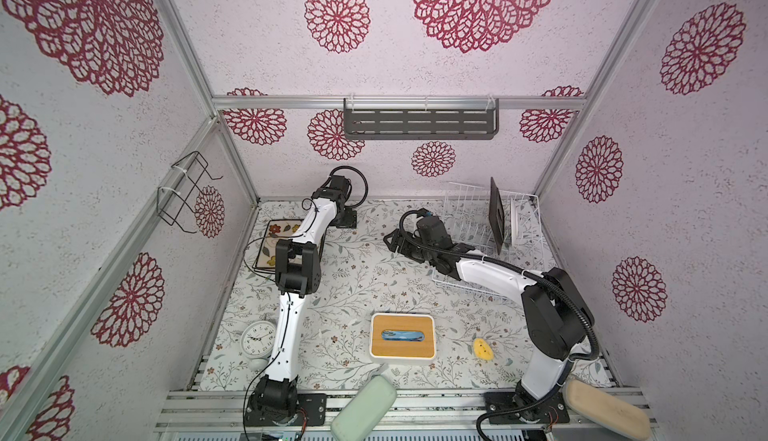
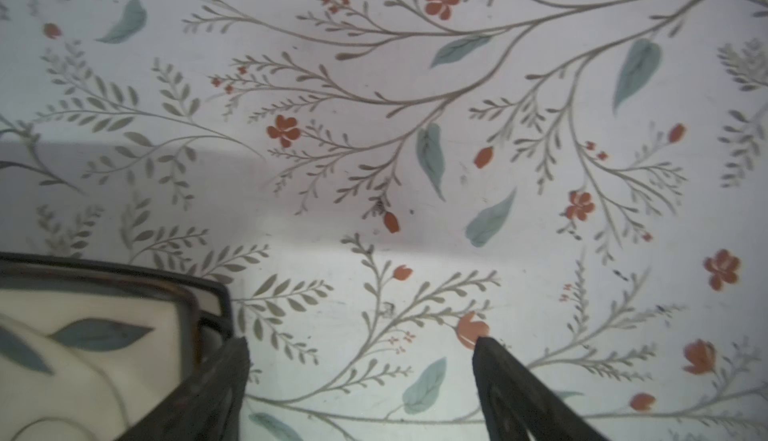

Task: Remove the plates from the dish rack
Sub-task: 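Move the right gripper to the dark plate in the rack while the left withdraws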

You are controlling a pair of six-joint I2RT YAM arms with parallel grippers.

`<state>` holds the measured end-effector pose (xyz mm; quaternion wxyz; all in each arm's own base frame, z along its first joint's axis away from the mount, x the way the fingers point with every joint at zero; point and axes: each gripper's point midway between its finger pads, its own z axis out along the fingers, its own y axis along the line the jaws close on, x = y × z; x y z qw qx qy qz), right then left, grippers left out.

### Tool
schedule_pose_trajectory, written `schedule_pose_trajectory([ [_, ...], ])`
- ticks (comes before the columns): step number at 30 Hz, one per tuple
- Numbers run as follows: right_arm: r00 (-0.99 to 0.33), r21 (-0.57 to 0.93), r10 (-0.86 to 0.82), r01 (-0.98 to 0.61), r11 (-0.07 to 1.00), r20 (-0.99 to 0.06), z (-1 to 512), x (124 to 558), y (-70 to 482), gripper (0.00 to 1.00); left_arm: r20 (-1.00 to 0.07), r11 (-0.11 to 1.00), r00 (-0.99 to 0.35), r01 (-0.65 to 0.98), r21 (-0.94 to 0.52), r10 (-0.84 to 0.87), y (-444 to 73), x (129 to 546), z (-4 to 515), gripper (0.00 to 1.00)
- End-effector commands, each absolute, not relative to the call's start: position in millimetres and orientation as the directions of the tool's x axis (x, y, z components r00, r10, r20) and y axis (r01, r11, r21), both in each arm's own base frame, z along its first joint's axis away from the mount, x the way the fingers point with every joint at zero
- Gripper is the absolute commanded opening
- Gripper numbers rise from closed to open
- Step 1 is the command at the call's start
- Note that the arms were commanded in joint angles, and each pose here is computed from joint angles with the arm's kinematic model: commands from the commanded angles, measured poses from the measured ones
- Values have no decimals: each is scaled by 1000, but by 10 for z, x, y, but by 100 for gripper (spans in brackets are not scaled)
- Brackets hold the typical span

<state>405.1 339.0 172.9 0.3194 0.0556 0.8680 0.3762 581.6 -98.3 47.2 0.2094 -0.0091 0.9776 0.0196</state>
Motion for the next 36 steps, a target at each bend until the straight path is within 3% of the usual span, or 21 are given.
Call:
schedule_pose_trajectory([
  [1,-741,676,346,-194,711,-576,2082,4121,3338,83,-543,997,-840,29,-77,-17,-1300,5826,1160,89],
  [4,-730,644,326,-200,739,-601,2138,4130,3275,83,-601,985,-794,18,-169,-88,-1335,5739,1521,90],
  [8,-700,564,283,-206,800,-656,2283,4155,3099,83,-587,950,-785,-11,-311,-201,-1308,5556,1743,90],
  [15,-603,284,160,-115,952,-782,2585,4257,2493,85,-565,888,-763,-27,-458,-314,-1318,5098,1897,89],
  [20,-545,76,72,16,997,-836,2787,4278,1966,86,-544,856,-764,-22,-516,-347,-1360,4863,1930,89],
  [27,-510,-204,-56,239,949,-859,2957,4278,1256,88,-520,820,-768,-12,-573,-374,-1435,4674,1861,89],
  [36,-527,-332,-106,354,874,-843,2863,4397,890,89,-463,804,-805,-29,-595,-372,-1538,4684,1535,89],
])
